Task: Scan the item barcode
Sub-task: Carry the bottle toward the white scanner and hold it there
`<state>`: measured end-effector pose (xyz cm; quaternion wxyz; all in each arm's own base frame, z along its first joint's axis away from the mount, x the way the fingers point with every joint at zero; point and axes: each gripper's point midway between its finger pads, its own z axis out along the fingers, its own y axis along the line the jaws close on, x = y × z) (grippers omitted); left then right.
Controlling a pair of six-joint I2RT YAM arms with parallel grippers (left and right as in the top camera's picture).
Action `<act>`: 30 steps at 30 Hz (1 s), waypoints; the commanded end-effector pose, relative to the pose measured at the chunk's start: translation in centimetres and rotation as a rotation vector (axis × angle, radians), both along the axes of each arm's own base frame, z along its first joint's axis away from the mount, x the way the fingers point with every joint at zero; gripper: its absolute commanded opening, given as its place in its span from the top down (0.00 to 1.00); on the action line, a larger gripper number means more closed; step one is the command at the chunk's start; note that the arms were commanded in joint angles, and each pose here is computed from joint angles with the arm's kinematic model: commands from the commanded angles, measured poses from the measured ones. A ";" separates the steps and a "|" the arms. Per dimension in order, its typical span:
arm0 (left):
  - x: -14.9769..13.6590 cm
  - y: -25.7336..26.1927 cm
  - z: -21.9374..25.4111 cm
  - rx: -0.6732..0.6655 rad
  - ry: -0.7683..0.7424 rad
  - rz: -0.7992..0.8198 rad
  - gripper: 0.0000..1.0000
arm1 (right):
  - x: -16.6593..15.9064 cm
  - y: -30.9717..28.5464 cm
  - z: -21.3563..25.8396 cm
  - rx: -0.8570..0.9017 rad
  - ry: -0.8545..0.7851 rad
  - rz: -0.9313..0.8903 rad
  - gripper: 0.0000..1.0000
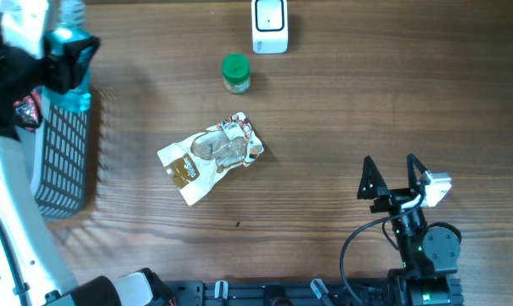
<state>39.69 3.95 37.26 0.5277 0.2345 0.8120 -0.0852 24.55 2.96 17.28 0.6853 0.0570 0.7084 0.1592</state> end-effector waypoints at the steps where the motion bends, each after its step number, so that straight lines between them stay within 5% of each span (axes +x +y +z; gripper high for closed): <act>1: -0.7 -5.1 1.3 -0.026 -0.028 -0.135 0.55 | 0.0 -0.2 0.2 -0.016 -0.012 -0.011 0.00; 15: -2.5 -22.2 -2.8 -0.058 0.111 -0.567 0.58 | 0.0 -0.2 0.2 -0.017 -0.012 -0.011 0.00; 30: -2.9 -33.0 -17.2 -0.044 0.482 -0.789 0.55 | 0.0 -0.2 0.2 -0.016 -0.012 -0.011 0.00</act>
